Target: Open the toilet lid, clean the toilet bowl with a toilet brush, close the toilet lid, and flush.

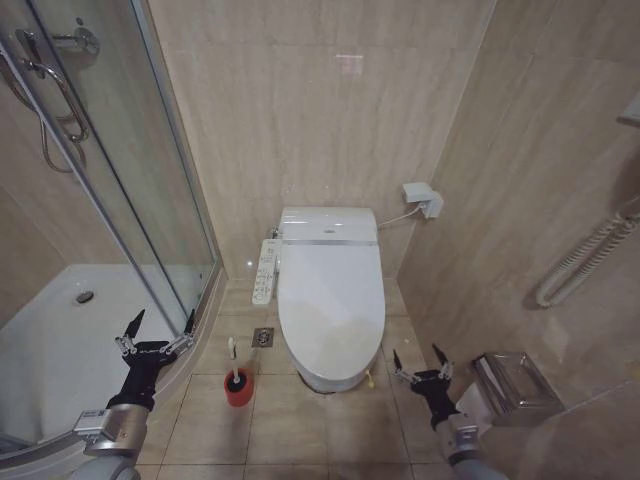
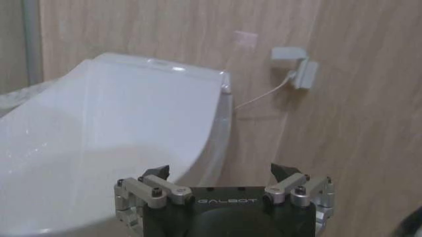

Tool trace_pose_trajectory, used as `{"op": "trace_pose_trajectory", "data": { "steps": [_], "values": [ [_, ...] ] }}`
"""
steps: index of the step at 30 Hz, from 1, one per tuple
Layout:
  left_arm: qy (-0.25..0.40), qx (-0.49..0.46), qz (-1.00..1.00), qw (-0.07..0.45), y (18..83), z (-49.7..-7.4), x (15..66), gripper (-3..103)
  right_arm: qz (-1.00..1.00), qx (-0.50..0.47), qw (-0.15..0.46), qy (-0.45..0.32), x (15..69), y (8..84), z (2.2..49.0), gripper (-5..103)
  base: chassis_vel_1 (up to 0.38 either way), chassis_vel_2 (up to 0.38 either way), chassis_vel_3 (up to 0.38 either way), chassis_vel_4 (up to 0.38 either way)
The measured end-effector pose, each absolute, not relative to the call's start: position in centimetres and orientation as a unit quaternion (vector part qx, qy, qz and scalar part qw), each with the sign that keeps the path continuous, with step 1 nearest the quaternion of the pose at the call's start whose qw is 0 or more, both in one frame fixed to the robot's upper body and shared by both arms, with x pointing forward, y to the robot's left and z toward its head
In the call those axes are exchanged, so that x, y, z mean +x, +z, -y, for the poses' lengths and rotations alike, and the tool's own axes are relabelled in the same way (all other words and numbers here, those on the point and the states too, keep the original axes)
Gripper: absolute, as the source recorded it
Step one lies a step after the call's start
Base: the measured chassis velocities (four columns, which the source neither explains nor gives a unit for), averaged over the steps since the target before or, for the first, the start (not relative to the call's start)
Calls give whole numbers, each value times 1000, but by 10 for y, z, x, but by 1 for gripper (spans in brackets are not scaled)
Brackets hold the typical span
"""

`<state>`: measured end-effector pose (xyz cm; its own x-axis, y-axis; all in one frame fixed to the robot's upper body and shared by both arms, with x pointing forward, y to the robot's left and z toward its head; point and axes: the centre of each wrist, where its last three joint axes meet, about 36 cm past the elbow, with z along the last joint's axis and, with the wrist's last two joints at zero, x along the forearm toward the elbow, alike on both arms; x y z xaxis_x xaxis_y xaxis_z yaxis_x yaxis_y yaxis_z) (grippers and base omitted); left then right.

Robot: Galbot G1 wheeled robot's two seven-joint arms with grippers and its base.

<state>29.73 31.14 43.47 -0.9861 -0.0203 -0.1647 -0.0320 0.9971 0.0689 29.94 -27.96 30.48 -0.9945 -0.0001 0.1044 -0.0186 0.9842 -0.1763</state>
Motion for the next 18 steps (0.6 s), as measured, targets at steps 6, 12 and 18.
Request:
{"op": "trace_pose_trajectory", "data": {
  "steps": [6, 12, 18],
  "values": [
    [36, -13, -996, 82, 435, -311, 297, 100, 990, 29, 82, 113, 299, 266, 268, 100, 0, 0, 0, 0],
    [36, -13, -996, 82, 435, -311, 297, 100, 987, 40, 94, 124, 294, 257, 267, 100, 0, 0, 0, 0],
    [36, -13, -996, 82, 435, -311, 297, 100, 983, 54, 106, 136, 295, 249, 268, 100, 0, 0, 0, 0]
  ]
}}
